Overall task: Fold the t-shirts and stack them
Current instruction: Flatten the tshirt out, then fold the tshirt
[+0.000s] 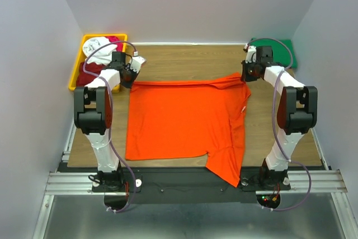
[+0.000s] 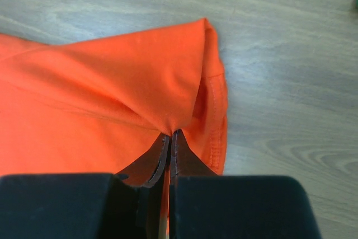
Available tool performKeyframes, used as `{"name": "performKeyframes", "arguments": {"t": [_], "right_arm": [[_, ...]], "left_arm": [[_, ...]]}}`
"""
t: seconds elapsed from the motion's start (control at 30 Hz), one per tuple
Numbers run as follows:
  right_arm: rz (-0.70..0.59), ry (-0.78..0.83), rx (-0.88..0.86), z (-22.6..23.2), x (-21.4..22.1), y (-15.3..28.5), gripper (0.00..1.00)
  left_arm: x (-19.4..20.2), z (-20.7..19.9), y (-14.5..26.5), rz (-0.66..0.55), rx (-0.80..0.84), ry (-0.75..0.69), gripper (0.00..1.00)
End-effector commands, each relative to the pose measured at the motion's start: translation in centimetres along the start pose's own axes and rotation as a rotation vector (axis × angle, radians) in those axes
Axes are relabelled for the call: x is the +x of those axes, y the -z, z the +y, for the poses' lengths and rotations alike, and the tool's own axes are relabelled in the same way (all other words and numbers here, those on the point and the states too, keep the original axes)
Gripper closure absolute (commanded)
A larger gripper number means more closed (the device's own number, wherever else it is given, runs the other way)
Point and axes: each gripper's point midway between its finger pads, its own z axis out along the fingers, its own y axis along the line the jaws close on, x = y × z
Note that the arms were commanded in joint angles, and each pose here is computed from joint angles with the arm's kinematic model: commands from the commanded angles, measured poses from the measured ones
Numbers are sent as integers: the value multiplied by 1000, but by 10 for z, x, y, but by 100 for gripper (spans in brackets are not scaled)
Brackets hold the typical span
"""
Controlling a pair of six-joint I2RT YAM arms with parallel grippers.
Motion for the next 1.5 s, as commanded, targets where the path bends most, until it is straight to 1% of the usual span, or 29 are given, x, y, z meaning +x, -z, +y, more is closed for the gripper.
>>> {"name": "performKeyframes", "arguments": {"t": [0.0,0.03,0.07,0.1,0.13,0.17,0.2,0.23,0.27,0.3,0.33,0.37,0.4,0.47,0.5,0.53,0.6,0.63,0.67,0.7,0.77,0.8,0.83,0.9,1.0,1.03,1.23,1.3,1.47], "right_arm": [[-82,20,49,-10,-40,4,99],[-88,14,50,-10,-44,2,99],[-123,17,54,-12,-61,5,99],[-118,0,51,-13,-62,-4,99],[-157,0,53,-14,-81,-1,99],[-168,-5,52,-15,-88,-4,99],[-145,-28,53,-19,-82,-20,99],[-157,-35,52,-20,-89,-24,98],[-181,-50,55,-22,-103,-27,81],[-165,-59,56,-25,-99,-38,68],[-180,-58,63,-26,-107,-35,52],[-184,-63,77,-30,-112,-38,29],[-191,-57,83,-31,-116,-37,27],[-211,-29,110,-35,-126,-24,27],[-222,-15,119,-35,-132,-16,27],[-222,2,121,-32,-134,1,27],[-208,68,85,-21,-131,21,30],[-182,91,55,-14,-121,28,30],[-96,109,0,6,-93,31,32],[-85,156,-38,22,-87,50,34],[85,191,-83,41,-27,58,38],[89,258,-104,64,-20,76,39],[124,290,-116,75,-3,81,39],[219,359,-116,102,43,91,39],[323,391,-114,123,88,95,39],[335,397,-112,127,94,97,40],[442,408,-132,145,134,90,43],[484,427,-94,143,145,83,45],[513,443,30,121,153,80,49]], "left_arm": [[-19,16,8,-36,-31,-4,100],[-22,18,8,-43,-35,-1,100],[-26,20,8,-55,-41,4,100],[-34,24,8,-72,-48,17,100],[-38,26,6,-79,-50,24,100],[-42,28,6,-85,-55,30,100],[-49,33,1,-94,-61,48,100],[-53,36,-1,-99,-65,55,97],[-54,38,-5,-96,-67,66,81],[-61,44,-10,-103,-72,77,71],[-63,45,-11,-105,-68,87,63],[-68,45,-12,-110,-56,97,48],[-70,45,-11,-114,-51,99,47],[-76,48,-4,-136,-55,104,46],[-81,50,8,-155,-62,105,47],[-84,48,15,-168,-60,107,46],[-84,36,38,-195,-35,95,47],[-82,32,47,-199,-29,86,47],[-78,23,54,-205,-6,76,47],[-69,13,67,-202,8,58,47],[-55,-3,77,-183,46,52,47],[-40,-15,82,-163,67,49,47],[-32,-22,85,-148,83,49,47],[-8,-40,90,-115,114,56,47],[13,-55,92,-82,128,52,47],[25,-66,92,-64,141,53,47],[63,-92,85,-2,162,57,47],[72,-97,80,19,147,52,47],[89,-98,70,67,109,41,47]]}}
